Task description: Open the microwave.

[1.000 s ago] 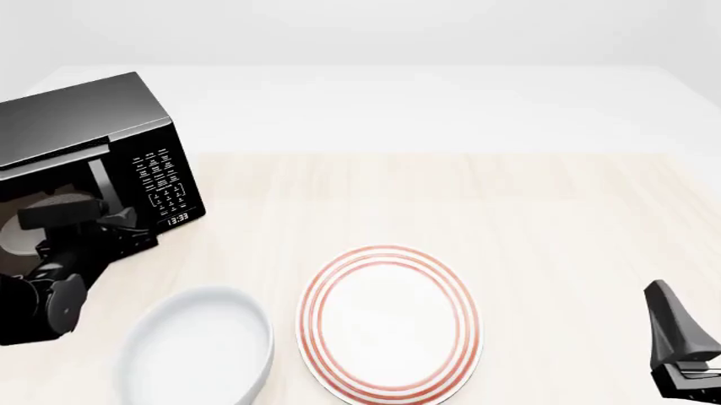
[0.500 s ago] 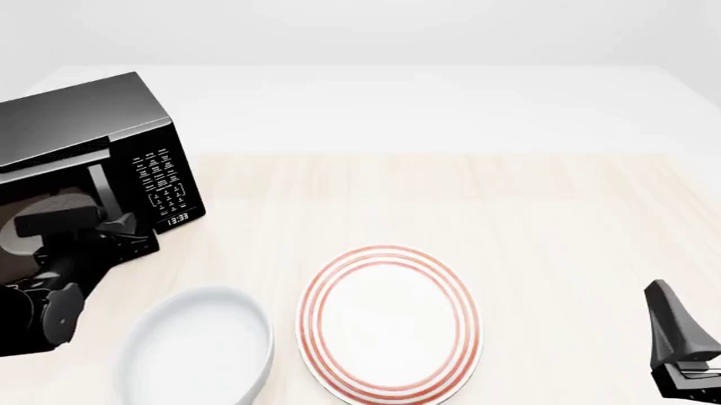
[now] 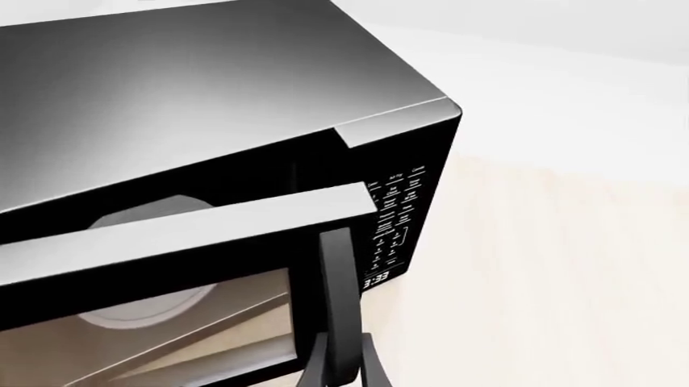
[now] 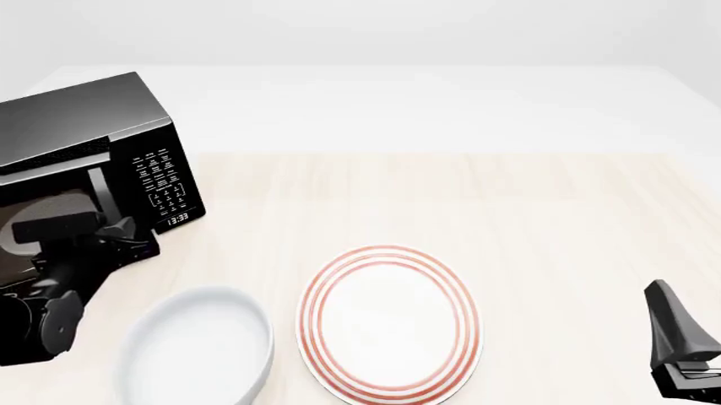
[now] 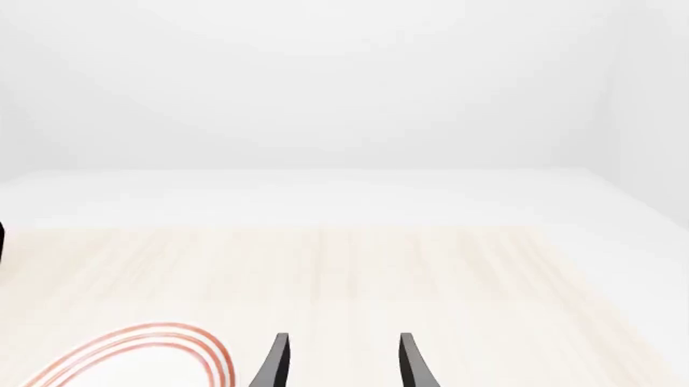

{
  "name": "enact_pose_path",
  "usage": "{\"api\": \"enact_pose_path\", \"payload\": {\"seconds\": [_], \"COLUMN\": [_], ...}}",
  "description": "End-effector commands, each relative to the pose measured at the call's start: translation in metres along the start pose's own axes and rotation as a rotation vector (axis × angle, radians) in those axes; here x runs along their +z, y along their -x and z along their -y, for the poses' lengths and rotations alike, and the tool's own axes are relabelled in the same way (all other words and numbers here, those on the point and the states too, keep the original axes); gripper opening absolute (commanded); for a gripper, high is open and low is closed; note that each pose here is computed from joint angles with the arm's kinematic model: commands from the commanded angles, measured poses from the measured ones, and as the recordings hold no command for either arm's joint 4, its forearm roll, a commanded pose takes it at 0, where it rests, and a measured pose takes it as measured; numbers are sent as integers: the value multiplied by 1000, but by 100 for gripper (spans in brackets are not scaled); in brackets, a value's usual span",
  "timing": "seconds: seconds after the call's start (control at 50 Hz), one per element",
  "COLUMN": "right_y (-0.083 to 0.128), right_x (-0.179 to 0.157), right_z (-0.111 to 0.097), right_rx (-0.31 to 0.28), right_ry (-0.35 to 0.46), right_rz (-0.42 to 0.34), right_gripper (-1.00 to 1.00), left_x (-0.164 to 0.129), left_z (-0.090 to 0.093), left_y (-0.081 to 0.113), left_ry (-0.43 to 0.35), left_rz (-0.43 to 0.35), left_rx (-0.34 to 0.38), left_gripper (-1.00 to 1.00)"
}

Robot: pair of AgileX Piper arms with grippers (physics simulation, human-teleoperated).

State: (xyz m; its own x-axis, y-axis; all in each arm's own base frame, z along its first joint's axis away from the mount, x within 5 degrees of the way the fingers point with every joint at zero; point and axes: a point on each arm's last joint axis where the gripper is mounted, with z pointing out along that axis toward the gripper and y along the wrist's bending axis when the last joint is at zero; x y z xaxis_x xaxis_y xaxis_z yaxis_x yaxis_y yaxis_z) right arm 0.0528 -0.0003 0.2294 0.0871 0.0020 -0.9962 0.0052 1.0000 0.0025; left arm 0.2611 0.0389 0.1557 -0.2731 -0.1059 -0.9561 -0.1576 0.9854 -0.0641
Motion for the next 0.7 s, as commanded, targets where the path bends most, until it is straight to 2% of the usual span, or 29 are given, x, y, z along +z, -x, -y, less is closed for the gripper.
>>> {"api": "enact_pose_path", "payload": {"seconds": [0.02, 0.7], "right_y": [0, 0], "right_x": [0, 0], "right_z": [0, 0], "right_rx": [0, 0], "right_ry": [0, 0], "right_rz": [0, 0], "right_gripper": [100, 100], "left_x": [-1, -16], "left_z": [2, 7], "left_y": [15, 11], "left_ry": [-1, -22], "left_rz": [84, 97], "left_rx": [-13, -14], "left_gripper": [-100, -100]}}
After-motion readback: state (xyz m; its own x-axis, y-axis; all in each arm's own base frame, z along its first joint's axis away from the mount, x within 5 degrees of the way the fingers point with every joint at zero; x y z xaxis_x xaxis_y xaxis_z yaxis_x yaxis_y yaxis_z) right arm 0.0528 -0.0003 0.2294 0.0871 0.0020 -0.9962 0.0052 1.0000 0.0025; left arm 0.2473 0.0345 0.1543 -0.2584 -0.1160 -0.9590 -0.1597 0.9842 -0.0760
